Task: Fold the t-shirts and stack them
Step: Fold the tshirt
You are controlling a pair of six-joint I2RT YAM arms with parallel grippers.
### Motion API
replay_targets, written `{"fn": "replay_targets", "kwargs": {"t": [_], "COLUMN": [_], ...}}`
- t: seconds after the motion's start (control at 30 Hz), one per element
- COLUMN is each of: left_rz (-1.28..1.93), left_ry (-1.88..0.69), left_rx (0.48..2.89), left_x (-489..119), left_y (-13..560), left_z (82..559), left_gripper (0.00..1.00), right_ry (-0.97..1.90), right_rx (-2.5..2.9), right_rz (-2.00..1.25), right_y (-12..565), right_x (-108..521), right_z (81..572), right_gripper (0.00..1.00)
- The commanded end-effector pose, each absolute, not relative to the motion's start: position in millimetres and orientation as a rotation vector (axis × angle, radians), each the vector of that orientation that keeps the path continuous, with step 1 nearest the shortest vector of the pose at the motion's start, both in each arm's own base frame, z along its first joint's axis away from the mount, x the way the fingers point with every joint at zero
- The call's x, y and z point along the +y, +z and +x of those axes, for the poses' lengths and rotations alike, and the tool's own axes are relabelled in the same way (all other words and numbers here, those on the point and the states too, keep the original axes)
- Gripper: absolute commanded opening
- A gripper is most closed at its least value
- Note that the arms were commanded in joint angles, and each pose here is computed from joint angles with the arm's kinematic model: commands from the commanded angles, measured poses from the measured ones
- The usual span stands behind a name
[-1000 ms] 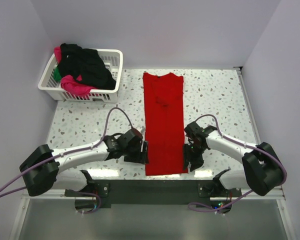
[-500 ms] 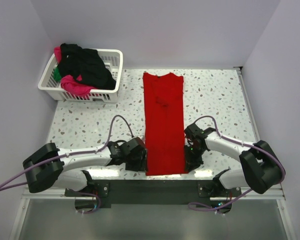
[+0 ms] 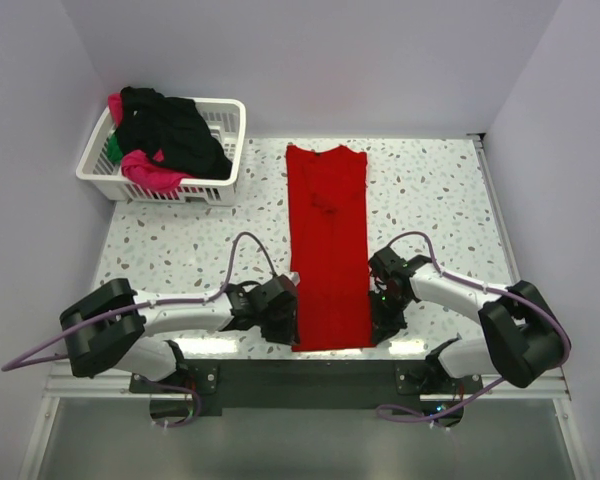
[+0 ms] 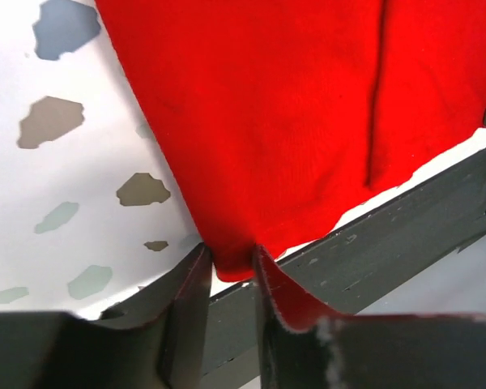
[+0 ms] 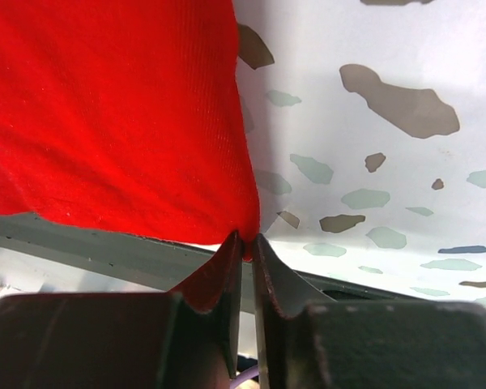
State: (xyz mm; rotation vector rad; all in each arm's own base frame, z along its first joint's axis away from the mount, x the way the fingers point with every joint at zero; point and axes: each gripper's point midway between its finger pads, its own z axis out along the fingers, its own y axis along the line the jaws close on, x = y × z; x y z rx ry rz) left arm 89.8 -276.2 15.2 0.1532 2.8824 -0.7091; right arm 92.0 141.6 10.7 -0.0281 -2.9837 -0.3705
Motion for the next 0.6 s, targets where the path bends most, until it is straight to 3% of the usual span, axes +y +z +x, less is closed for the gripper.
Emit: {"fn": "replay_targets", "kwargs": {"t": [0.0, 0.13, 0.17, 0.57], "left_rz": [0.177, 0.186, 0.189, 0.149], "left_ry": [-0.62, -0.602, -0.597, -0.546], "left_rx": [2.935, 2.948, 2.946, 2.912], "left_x": [-266, -263, -263, -257], "left_y": [-1, -4, -4, 8], "left_z": [81, 74, 74, 69], "left_gripper": [0.26, 0.02, 0.0, 0.0], "right_ry": [-0.399, -0.426, -0.424, -0.406], "right_rx": [-2.979, -2.987, -2.986, -2.971], "right_rz": [-0.012, -0.016, -0.014, -0.023], "right_y": [13, 19, 19, 31], "right_x": [143, 146, 146, 135], "right_z": [90, 91, 91, 74], "right_gripper": [0.11, 0.01, 0.0, 0.0]}}
